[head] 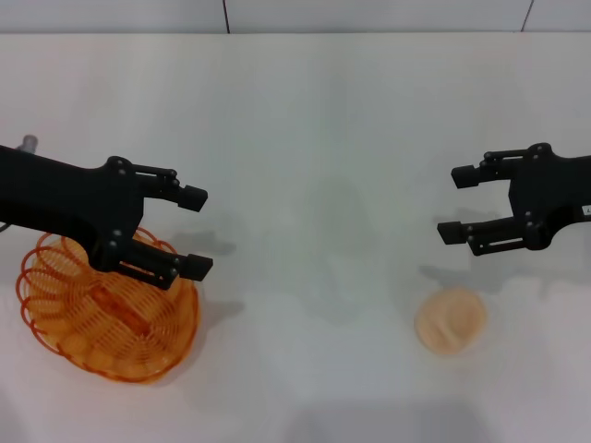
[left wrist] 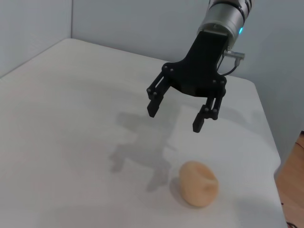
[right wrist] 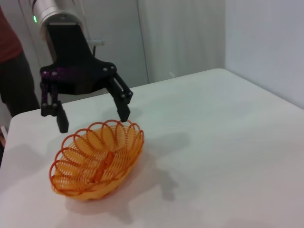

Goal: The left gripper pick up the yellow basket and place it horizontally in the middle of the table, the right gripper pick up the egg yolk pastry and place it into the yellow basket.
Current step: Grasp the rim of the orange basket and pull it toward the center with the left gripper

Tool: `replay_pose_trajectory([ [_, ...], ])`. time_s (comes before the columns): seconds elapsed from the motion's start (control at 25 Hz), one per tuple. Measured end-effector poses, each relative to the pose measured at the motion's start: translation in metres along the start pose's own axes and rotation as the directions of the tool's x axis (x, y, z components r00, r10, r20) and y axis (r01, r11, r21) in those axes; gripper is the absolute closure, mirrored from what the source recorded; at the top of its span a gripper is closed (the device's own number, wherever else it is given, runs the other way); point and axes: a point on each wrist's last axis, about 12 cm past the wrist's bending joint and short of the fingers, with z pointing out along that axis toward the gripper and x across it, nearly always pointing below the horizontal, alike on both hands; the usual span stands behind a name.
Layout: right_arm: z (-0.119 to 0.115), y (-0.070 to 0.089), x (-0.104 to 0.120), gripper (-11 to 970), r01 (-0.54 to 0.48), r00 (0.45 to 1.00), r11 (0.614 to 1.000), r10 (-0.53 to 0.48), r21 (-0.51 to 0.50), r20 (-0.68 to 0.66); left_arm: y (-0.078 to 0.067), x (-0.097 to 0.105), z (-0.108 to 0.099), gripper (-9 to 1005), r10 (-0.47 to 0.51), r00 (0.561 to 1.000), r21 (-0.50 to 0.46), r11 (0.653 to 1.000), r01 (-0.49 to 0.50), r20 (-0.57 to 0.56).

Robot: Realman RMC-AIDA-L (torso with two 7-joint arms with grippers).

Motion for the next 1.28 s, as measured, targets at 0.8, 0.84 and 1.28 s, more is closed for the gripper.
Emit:
replay_pose_trajectory([
  [0.8,-0.0003,0.0015,0.0031,194,-0.007,1.0,1.0,0.007,0.0,-0.004,-0.0017,0.0044,-0.003,109,-0.012,1.0,-0.007,1.0,0.012,0.005],
  [0.84,-0.0004,0.0015,0.0033,194,-0.008,1.0,1.0,0.008,0.0,-0.004,-0.0018,0.0044,-0.003,109,-0.013,1.0,-0.007,1.0,0.013,0.005],
  [1.28,0.0018,0.0008,0.0047,196,-0.01,1.0,1.0,0.01,-0.002,0.002,0.0,0.0064,-0.0093,109,-0.034,0.999,-0.025,0.999,0.034,-0.016],
])
